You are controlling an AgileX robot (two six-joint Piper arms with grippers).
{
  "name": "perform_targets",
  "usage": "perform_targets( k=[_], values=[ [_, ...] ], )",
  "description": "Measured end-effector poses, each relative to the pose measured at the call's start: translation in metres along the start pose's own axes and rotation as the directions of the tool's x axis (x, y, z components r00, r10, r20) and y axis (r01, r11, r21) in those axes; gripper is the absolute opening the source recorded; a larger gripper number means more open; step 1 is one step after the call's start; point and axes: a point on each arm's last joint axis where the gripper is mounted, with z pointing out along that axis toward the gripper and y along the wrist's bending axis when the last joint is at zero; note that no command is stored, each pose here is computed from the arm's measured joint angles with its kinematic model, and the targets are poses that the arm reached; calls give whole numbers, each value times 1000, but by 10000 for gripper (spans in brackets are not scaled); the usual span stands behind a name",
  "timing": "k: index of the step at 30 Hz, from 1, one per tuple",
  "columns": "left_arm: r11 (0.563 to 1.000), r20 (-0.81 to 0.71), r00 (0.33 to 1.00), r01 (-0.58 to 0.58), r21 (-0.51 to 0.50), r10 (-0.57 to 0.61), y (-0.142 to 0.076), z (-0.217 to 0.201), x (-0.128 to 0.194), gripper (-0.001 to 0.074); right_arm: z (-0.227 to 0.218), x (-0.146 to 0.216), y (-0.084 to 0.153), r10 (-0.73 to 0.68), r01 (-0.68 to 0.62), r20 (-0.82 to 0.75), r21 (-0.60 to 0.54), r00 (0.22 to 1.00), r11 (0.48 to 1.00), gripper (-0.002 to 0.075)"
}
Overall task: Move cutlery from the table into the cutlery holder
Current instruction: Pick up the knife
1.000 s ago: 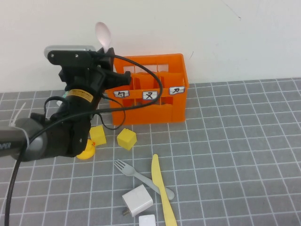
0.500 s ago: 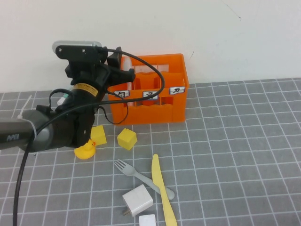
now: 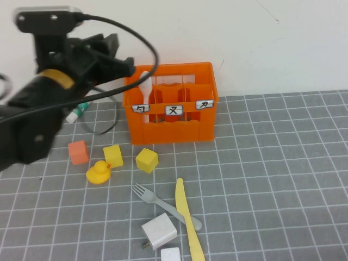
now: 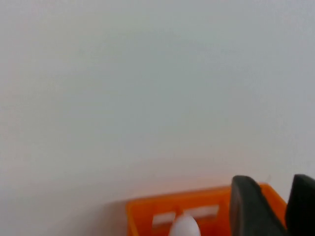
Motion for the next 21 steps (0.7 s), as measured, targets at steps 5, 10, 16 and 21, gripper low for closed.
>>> perform_targets(
  k=[5,10,16,21],
  values=[
    [999,-69,997,-34,11,35,-3,-55,-15,34,0,0,0,0,0,0,0,1000,1000,-3],
    [997,-114,991,-71,20,73,1,-106,-4,6,0,0,0,0,0,0,0,1000,1000,-3],
    [994,-386,917,-104,15,102,5,-145,16,1,0,0,0,0,0,0,0,1000,1000,-3],
    [988,-659,739,-143,51,141,7,-162,40,1,0,0,0,0,0,0,0,1000,1000,-3]
  ],
)
